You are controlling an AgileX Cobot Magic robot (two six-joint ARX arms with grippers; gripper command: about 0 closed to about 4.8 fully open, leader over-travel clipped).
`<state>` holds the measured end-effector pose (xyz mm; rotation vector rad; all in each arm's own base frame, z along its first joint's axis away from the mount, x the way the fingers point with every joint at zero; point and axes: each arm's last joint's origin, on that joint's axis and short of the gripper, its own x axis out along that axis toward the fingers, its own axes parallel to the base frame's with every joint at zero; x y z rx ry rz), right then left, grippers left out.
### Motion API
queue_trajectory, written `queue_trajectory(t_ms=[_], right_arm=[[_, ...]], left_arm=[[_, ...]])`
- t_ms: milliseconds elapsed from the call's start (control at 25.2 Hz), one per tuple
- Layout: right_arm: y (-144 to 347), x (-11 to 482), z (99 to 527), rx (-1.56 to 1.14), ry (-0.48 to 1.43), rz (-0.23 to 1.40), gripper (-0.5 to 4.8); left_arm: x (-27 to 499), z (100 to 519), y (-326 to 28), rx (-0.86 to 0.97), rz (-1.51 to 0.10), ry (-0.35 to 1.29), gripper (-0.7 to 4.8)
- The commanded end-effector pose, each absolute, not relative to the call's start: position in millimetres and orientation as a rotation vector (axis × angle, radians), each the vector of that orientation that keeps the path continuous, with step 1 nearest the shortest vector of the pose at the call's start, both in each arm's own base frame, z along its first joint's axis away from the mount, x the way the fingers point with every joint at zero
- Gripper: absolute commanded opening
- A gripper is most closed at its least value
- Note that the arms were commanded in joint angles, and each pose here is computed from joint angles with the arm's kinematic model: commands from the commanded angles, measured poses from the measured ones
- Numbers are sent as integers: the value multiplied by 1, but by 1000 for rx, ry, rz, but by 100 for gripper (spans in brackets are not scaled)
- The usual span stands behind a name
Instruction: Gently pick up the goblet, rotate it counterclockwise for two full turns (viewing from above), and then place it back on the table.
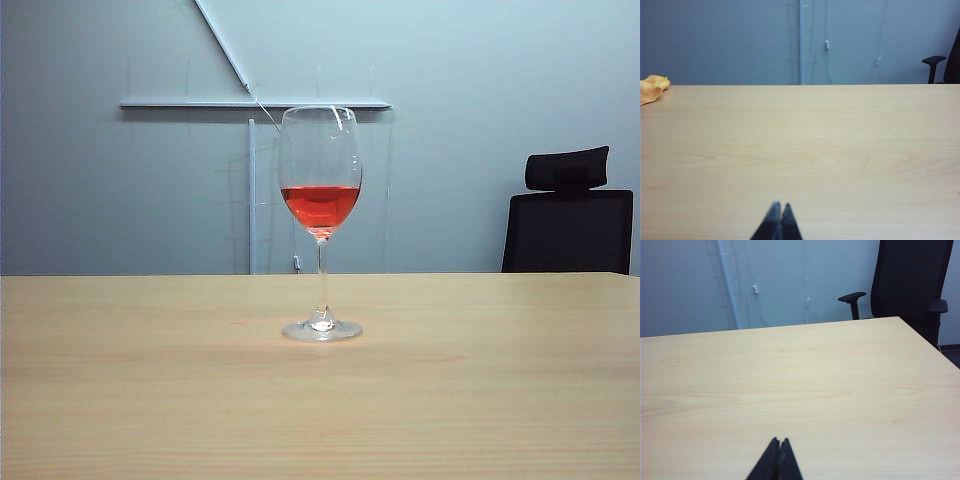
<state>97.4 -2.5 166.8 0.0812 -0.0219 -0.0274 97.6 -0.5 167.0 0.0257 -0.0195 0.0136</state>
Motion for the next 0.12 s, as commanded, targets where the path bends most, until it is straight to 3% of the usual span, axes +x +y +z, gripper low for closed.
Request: queue_trajectory(t_ms=[40,119], right_arm=[[-3,98,167,78,-36,-33,-1],[-3,98,167,78,-36,-33,-1]], left_arm=[[97,169,-1,26,10,-34,-5],[97,169,-1,26,10,-34,-5]])
